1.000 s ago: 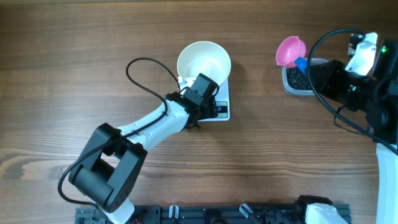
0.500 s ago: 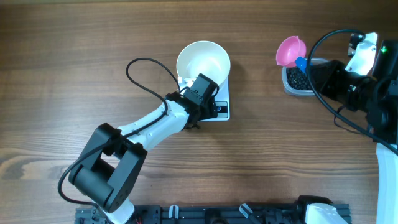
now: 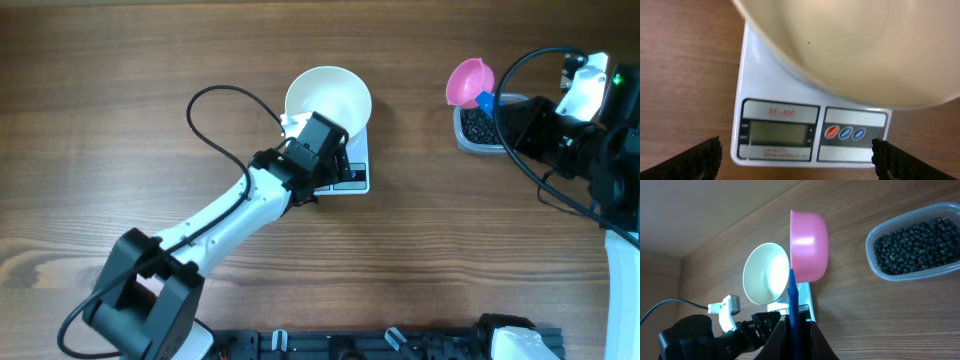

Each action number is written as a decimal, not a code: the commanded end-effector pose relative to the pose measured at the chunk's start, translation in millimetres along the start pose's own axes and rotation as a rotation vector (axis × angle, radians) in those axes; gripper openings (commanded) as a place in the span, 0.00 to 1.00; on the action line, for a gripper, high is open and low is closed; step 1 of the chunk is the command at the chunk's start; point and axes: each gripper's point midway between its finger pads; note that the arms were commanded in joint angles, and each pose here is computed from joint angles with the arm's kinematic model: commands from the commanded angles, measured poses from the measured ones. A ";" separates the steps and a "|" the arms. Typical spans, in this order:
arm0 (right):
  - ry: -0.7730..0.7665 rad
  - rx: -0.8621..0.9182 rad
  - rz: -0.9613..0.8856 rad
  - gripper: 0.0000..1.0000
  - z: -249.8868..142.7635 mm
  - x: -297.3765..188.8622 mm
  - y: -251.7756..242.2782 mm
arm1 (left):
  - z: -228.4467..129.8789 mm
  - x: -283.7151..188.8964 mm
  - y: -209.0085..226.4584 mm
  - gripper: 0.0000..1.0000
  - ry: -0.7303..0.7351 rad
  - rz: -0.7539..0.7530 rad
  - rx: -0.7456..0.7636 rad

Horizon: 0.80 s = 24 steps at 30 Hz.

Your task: Scoop item into bowl and weigh 150g on scale

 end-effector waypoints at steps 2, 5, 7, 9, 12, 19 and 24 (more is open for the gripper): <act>-0.024 -0.029 -0.002 0.04 4.7 -5.6 3.0 | -19.5 -0.4 2.8 1.00 0.059 0.018 -0.128; -0.024 -0.030 -0.003 0.04 4.7 -5.6 2.9 | -37.2 7.9 10.4 1.00 0.067 0.068 -0.194; -0.023 -0.030 -0.003 0.04 4.5 -5.6 2.8 | -53.3 11.5 13.6 1.00 0.096 0.083 -0.200; -0.023 -0.029 -0.004 0.04 4.4 -5.6 2.7 | -58.8 9.3 7.3 1.00 0.098 0.073 -0.177; -0.021 -0.028 -0.005 0.05 3.9 -5.6 2.4 | -53.6 -3.6 -2.6 1.00 0.069 0.034 -0.143; -0.024 -0.030 -0.003 0.04 4.5 -5.6 2.8 | -43.2 -35.0 15.4 1.00 -0.046 0.107 -0.095; -0.029 -0.033 0.000 0.04 6.2 -5.3 3.7 | -32.5 -5.9 0.1 1.00 -0.126 0.041 -0.127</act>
Point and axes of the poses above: each gripper's point midway between its finger pads, its own x axis out along the fingers, its own y axis along the line the jaws close on, z = x × y, and after that the axes turned 10 degrees about x, right-handed
